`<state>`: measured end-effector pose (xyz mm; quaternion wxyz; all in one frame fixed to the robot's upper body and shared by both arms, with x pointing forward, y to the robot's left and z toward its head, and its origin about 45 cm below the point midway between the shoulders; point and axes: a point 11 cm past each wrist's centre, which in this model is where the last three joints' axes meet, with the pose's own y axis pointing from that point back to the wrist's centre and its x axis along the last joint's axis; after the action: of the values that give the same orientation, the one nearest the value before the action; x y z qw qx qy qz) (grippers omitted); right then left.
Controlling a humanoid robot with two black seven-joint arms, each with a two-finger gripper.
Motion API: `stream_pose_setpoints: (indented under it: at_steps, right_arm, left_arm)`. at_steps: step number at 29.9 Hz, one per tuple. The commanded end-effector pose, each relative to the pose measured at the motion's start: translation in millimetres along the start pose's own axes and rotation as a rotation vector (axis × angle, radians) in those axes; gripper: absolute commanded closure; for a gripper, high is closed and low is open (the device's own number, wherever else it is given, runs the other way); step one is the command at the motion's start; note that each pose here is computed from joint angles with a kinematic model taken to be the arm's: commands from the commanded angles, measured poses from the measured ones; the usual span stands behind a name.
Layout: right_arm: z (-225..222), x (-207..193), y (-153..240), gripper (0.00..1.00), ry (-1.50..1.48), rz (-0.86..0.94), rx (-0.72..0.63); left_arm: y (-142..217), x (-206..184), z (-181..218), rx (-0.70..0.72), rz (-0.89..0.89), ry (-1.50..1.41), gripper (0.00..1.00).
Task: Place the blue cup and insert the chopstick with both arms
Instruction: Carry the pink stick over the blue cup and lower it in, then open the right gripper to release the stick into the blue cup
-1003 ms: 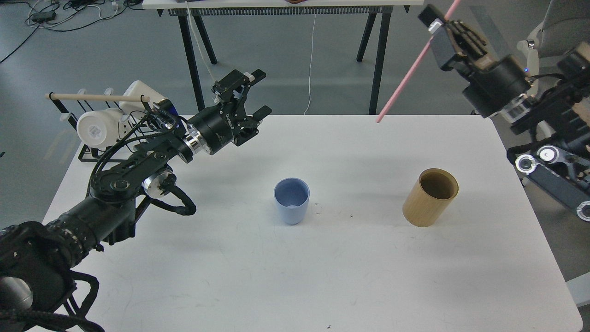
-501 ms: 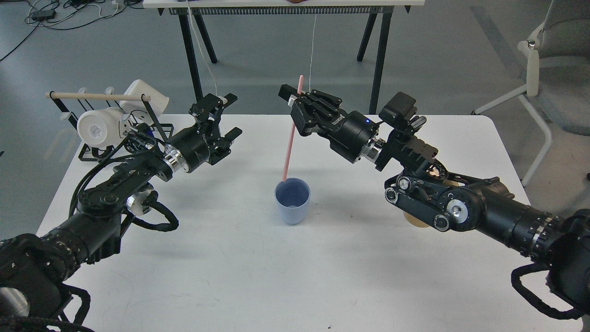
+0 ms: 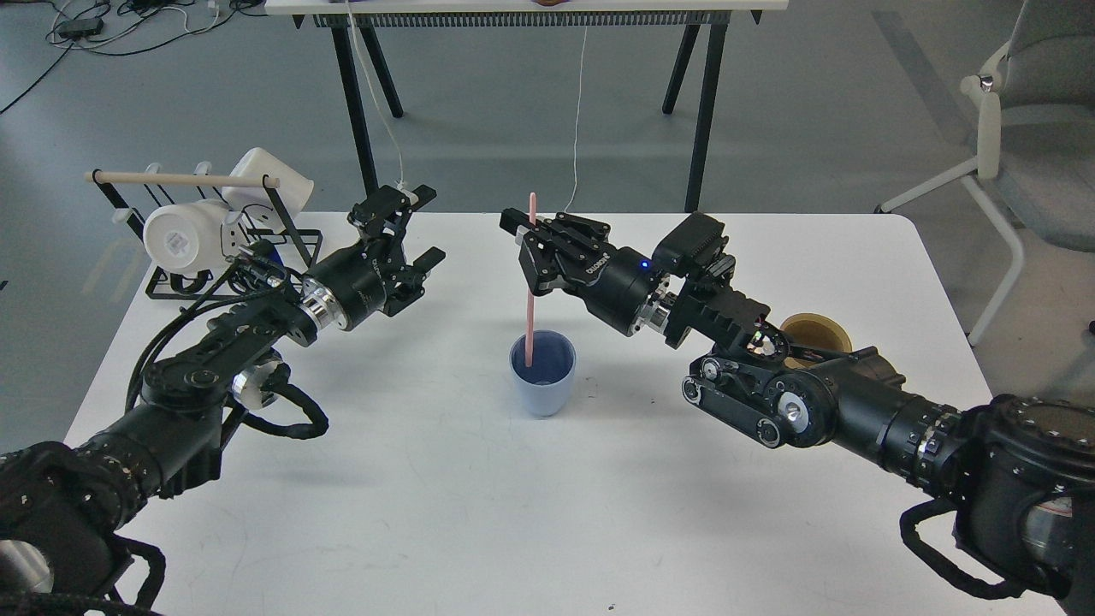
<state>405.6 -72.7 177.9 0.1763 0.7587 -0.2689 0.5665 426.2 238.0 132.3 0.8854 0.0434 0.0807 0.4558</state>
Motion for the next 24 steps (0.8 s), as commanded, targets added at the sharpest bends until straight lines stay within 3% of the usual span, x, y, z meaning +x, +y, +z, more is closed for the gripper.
stream_pose_setpoints:
  at_steps: [1,4,6,8,14,16,17,21,24]
  right_arm:
    - [4.6,-11.2,6.4,1.00,0.012,-0.036,-0.012]
    - [7.5,-20.8,12.4,0.97,0.015,-0.061,-0.023]
    - [6.8,-21.4,12.5,0.84,0.015,-0.064,-0.020]
    - [6.4,-21.3,12.3,0.65,0.013,-0.063,-0.020]
    - [2.3,-19.8,10.1,0.30,0.001,-0.054,-0.010]
    - [-0.9,-14.9,6.5,0.05,-0.008,-0.037,-0.002]
    - [-5.7,-11.9,3.4,0.01,-0.015,-0.028,0.012]
    - [-26.8,17.3,-13.1,0.01,-0.114,0.092,0.049]
    - [-7.3,64.4,-3.3,0.01,-0.189,0.246,-0.001]
  left_arm:
    - [0.8,-0.2,-1.7,0.003,0.001,0.002,0.01]
    - [1.2,-0.2,-2.5,0.004,0.001,0.003,0.01]
    - [1.0,-0.6,-2.3,0.003,0.000,0.003,0.01]
    - [1.0,-0.6,-2.3,0.003,0.000,0.003,0.01]
    - [1.0,-0.6,-2.3,0.003,0.000,0.003,0.01]
    - [1.0,-0.6,-2.3,0.003,0.000,0.003,0.01]
    - [0.6,-0.6,-1.5,0.002,0.000,0.002,0.01]
    - [-0.6,-0.7,1.2,-0.005,-0.001,0.003,0.01]
    - [-1.9,-0.6,4.2,-0.015,-0.001,0.005,0.01]
